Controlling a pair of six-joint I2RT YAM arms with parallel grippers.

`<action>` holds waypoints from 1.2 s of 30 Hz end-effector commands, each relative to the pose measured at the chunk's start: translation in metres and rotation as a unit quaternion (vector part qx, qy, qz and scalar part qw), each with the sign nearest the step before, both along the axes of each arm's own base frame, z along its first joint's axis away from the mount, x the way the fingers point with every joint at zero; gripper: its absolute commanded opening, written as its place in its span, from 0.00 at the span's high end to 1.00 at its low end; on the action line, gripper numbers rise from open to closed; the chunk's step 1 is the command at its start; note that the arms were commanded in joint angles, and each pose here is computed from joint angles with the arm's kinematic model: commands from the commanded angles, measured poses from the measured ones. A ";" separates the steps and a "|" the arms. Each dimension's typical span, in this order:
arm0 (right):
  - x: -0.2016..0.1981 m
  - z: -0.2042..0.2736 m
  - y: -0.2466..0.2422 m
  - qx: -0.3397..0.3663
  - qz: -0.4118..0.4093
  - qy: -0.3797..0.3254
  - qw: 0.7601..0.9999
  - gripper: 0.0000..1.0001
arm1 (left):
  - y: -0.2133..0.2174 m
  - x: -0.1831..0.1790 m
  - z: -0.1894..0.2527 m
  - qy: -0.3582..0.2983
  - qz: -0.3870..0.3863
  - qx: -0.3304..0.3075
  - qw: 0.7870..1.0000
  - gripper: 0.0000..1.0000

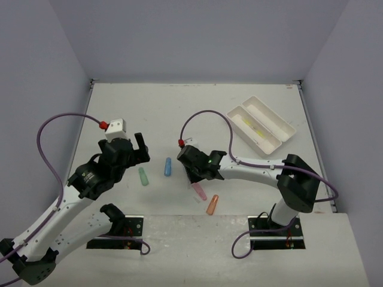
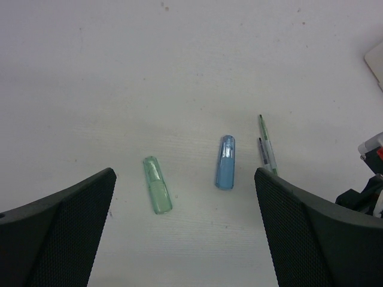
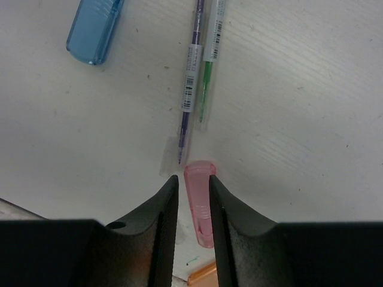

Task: Sort the stationery into containers
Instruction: Pick up the pen from the center of the board.

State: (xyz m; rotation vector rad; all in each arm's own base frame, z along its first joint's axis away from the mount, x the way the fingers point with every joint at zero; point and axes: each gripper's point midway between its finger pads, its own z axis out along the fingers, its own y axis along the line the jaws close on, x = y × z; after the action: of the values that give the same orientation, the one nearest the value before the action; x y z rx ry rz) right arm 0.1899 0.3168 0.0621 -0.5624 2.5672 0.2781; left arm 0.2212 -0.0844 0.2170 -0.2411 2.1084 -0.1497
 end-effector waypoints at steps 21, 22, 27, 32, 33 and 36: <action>0.069 0.002 0.034 -0.014 -0.014 -0.028 0.999 0.72 | -0.004 0.004 -0.006 -0.006 -0.029 0.020 0.999 0.00; 0.075 0.003 0.034 -0.011 -0.016 -0.028 0.999 0.72 | -0.005 0.004 -0.006 -0.007 -0.031 0.019 0.999 0.00; 0.093 -0.004 0.036 -0.009 -0.005 -0.021 1.000 0.73 | -0.007 0.003 -0.003 -0.015 -0.040 0.012 0.999 0.00; 0.101 -0.016 0.043 -0.012 0.000 -0.010 1.000 0.74 | -0.007 0.003 -0.002 -0.016 -0.041 0.011 0.999 0.00; 0.101 -0.020 0.044 -0.015 0.000 -0.006 1.000 0.75 | -0.008 0.003 -0.002 -0.016 -0.043 0.011 0.999 0.00; 0.102 -0.026 0.042 -0.019 -0.002 -0.001 1.000 0.75 | -0.008 0.002 -0.002 -0.016 -0.044 0.010 0.999 0.00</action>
State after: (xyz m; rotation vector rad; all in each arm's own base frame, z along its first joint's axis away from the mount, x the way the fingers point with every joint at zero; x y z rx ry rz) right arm 0.2841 0.3468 0.0289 -0.5559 2.5985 0.1825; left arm 0.2200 -0.0902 0.2091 -0.1612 2.1169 -0.1684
